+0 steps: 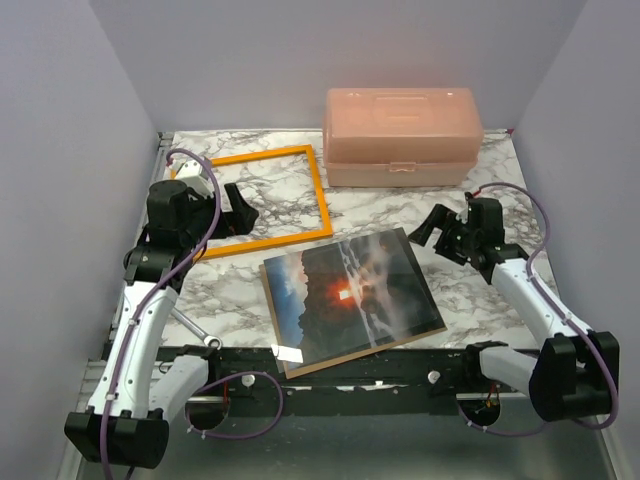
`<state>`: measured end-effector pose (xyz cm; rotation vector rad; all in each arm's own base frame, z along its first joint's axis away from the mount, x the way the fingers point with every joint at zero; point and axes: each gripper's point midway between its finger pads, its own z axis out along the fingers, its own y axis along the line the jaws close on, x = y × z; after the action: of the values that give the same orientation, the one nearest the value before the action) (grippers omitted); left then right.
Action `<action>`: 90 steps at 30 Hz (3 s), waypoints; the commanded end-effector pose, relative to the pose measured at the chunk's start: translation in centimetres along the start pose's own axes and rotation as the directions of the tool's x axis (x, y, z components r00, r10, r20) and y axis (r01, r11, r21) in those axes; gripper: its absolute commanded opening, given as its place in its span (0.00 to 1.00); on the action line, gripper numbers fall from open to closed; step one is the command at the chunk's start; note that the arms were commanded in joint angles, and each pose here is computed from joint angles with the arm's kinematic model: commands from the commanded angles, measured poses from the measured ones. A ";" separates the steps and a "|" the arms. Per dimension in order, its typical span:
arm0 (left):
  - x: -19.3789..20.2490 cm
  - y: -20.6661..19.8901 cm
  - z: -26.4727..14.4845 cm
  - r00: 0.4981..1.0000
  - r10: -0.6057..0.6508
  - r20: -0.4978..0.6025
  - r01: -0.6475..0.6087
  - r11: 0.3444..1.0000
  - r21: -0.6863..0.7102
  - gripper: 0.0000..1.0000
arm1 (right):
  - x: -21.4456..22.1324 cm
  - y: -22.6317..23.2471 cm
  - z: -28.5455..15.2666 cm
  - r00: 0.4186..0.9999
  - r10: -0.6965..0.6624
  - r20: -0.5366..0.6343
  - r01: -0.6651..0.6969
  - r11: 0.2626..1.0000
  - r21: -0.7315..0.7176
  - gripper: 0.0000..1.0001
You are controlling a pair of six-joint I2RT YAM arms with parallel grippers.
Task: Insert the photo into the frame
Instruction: Move the distractor to the corner of the board.
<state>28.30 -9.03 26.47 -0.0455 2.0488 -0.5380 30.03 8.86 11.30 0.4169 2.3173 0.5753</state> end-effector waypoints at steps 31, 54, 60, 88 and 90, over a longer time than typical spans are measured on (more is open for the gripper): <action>-3.5 4.4 6.0 0.995 0.086 0.044 -0.076 0.981 -0.178 0.98 | -0.4 27.6 14.2 0.926 -0.372 -0.062 0.343 0.899 -0.271 1.00; -3.0 4.9 5.6 0.992 0.121 0.045 -0.109 0.974 -0.200 0.98 | -7.8 28.7 25.6 0.898 -0.347 0.270 0.337 0.938 0.082 1.00; -2.9 5.0 5.7 0.992 0.121 0.041 -0.110 0.972 -0.207 0.99 | -9.1 25.4 25.1 0.866 -0.402 0.297 0.338 0.909 0.243 1.00; -2.8 4.8 6.0 0.992 0.124 0.031 -0.116 0.974 -0.196 0.99 | -7.9 26.5 22.8 0.904 -0.389 0.175 0.403 0.914 -0.048 1.00; -2.8 4.8 6.1 0.992 0.126 0.030 -0.118 0.974 -0.193 0.99 | -7.2 28.5 22.7 0.895 -0.406 0.183 0.429 0.896 -0.115 0.99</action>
<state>35.54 -5.60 24.16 -0.0772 2.0470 -0.2423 56.27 30.45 11.02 0.0596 2.1888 0.2503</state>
